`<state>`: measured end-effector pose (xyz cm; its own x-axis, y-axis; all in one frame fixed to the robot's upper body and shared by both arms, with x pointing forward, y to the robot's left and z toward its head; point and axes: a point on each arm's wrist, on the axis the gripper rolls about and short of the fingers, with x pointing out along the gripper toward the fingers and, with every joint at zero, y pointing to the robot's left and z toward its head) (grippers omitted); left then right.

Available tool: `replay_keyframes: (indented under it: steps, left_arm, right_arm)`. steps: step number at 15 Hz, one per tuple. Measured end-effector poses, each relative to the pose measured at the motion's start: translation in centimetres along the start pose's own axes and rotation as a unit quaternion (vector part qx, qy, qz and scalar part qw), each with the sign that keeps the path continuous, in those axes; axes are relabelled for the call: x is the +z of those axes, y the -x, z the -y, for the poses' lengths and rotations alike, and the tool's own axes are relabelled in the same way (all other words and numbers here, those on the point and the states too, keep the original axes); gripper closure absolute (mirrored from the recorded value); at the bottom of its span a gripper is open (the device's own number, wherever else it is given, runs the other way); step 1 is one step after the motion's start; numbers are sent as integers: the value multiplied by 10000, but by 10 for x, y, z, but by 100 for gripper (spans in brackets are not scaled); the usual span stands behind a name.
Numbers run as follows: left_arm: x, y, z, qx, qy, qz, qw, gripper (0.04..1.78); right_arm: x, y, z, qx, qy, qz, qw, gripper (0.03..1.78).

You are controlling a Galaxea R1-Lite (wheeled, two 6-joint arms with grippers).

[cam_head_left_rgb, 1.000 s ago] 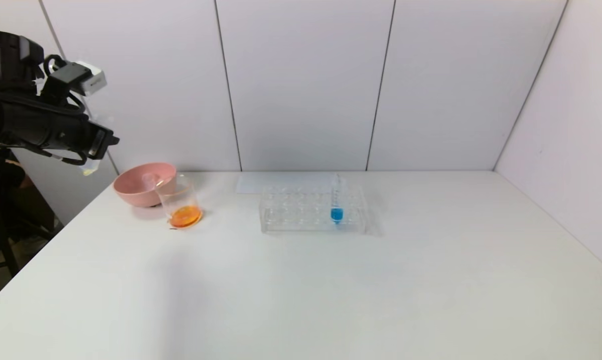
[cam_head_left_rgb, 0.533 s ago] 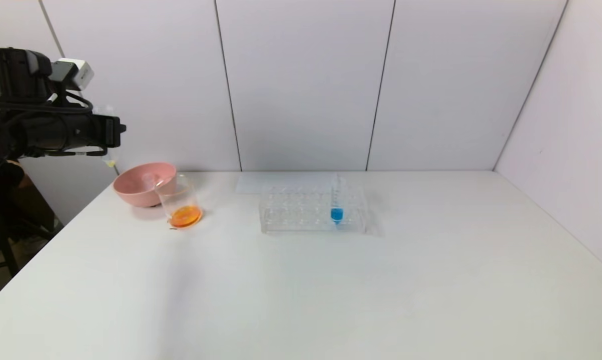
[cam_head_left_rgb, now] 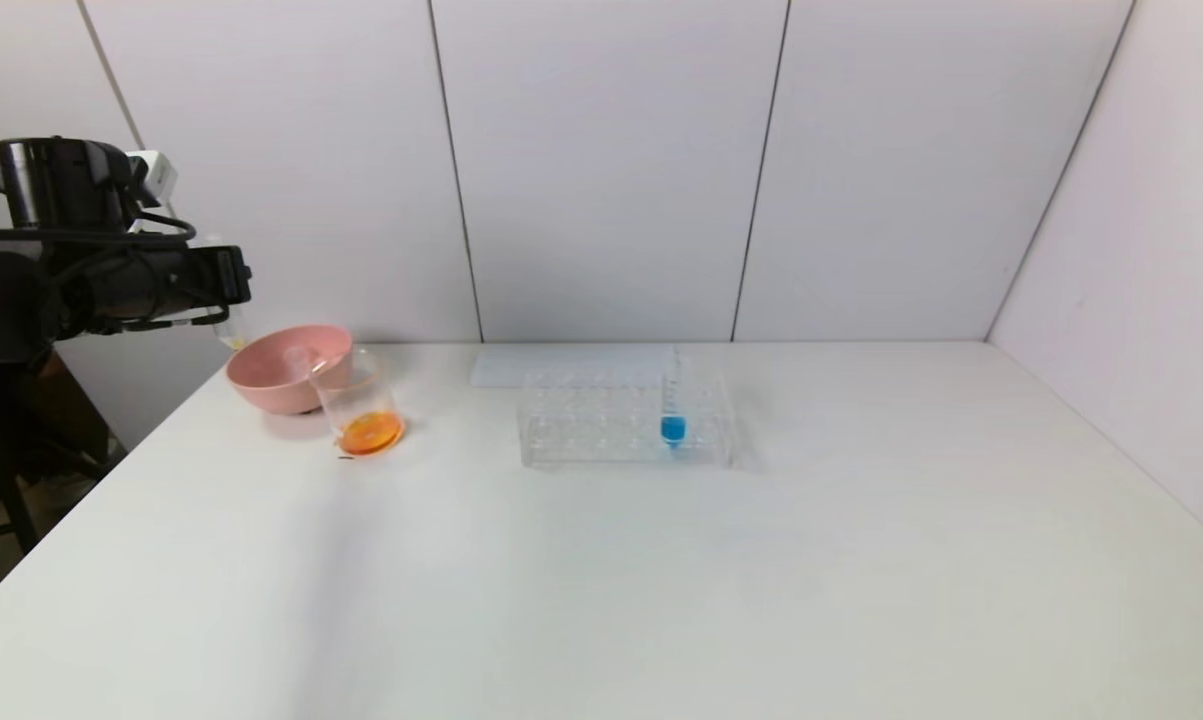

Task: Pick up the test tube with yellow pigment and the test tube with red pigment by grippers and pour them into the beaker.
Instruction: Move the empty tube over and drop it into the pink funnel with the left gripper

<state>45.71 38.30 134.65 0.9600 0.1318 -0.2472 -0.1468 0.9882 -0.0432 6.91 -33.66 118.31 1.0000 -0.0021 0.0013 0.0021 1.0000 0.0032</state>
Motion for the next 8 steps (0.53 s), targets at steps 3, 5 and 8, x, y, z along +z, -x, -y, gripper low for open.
replay_keyframes:
  steps: [3,5,8]
  left_arm:
    - [-2,-17,-4,31,199,332,9992,133]
    - [-8,-32,-7,60,221,363,9991,133]
    - [-20,-55,-11,107,234,236,9994,133]
  right_arm:
    - [0,0,0,-4,0,0,10000,11]
    - [0,0,0,-1,0,0,10000,11]
    - [0,0,0,-1,2,0,10000,11]
